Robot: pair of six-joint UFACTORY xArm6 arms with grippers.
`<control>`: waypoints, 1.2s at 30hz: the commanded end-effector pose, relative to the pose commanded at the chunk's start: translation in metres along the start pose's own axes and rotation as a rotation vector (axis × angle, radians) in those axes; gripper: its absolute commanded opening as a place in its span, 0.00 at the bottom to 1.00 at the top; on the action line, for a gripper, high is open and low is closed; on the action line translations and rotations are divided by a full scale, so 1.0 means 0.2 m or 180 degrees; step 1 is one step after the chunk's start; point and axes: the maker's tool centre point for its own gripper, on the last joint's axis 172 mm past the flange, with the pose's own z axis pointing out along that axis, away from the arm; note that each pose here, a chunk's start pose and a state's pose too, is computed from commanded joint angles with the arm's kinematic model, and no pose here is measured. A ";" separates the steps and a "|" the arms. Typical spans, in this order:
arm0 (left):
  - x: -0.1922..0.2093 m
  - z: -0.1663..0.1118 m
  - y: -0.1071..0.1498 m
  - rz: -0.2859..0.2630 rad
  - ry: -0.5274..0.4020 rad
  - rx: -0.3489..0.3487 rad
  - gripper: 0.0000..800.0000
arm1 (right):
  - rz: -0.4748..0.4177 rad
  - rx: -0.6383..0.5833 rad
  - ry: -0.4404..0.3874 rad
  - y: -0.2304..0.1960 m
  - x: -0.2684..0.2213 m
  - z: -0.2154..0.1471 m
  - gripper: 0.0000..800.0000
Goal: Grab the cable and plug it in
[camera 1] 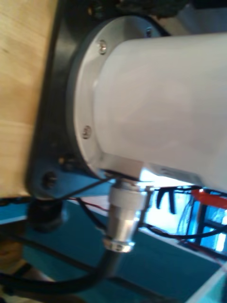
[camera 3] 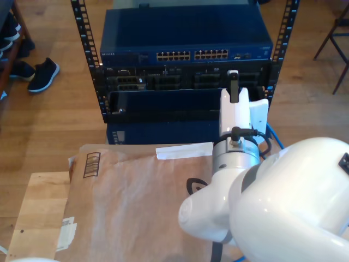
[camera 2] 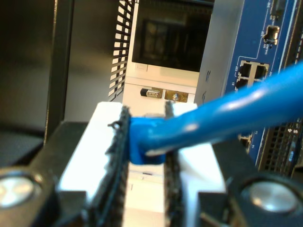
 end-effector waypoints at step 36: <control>0.12 0.14 0.01 -0.0031 0.0327 -0.0086 1.00 | -0.0332 -0.0580 -0.0181 0.17 -0.16 0.05 0.00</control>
